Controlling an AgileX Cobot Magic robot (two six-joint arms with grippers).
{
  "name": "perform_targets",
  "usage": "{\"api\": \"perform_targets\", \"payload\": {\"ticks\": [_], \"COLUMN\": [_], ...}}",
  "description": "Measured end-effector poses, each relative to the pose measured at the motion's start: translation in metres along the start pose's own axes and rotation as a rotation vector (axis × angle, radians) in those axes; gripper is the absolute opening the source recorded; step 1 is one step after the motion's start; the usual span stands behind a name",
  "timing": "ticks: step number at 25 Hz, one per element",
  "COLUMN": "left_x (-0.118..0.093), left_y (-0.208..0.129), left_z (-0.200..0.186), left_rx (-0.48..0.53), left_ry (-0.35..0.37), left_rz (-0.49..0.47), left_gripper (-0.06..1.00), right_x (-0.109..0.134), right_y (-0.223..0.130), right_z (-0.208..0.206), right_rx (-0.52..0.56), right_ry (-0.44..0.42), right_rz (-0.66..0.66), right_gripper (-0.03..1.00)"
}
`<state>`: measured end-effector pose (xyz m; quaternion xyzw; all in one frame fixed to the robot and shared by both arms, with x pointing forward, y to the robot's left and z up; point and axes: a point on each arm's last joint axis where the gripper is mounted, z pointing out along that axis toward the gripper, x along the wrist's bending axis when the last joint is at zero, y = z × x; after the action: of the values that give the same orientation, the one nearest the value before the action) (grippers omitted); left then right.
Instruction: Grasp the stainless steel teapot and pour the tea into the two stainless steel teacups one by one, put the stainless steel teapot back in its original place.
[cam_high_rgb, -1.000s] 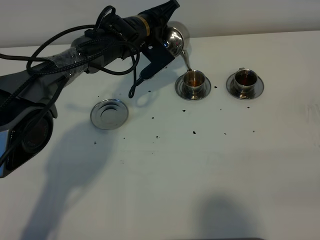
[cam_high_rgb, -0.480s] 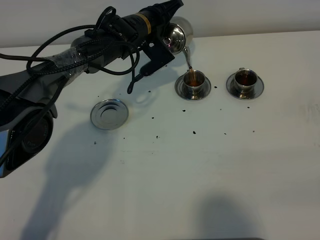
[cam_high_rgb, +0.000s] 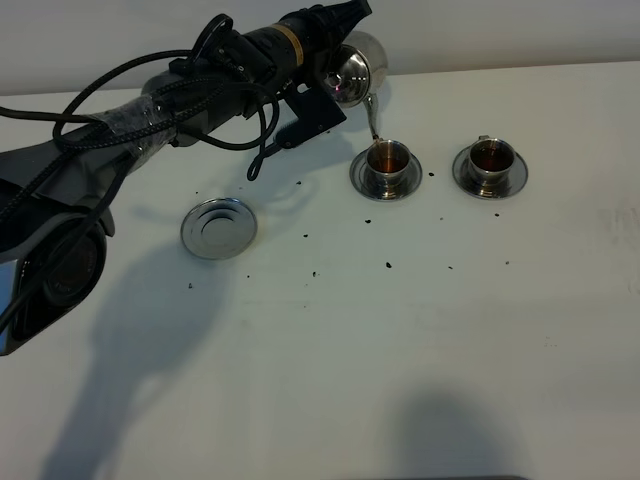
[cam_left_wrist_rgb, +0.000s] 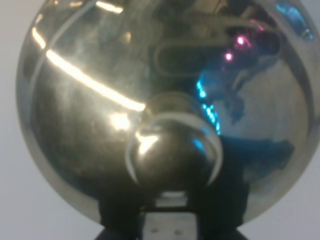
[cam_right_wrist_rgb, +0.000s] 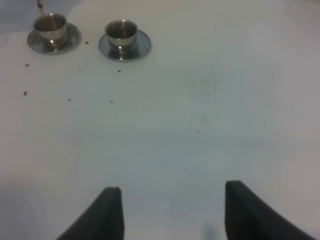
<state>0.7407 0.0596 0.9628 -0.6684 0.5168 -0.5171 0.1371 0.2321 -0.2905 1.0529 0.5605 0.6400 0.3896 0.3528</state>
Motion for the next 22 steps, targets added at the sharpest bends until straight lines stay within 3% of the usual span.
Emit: {"api": "perform_targets", "payload": {"ticks": [22], "left_x": [0.006], "left_y": [-0.0025], "left_z": [-0.0002], "left_rx": [0.03], "left_ry": [0.065], "left_rz": [0.059], "left_gripper": [0.23], "right_x": [0.0], "right_y": [0.0], "right_z": [0.0], "right_rx": [0.0], "right_ry": [0.0], "right_rz": [0.0], "right_gripper": [0.44]}}
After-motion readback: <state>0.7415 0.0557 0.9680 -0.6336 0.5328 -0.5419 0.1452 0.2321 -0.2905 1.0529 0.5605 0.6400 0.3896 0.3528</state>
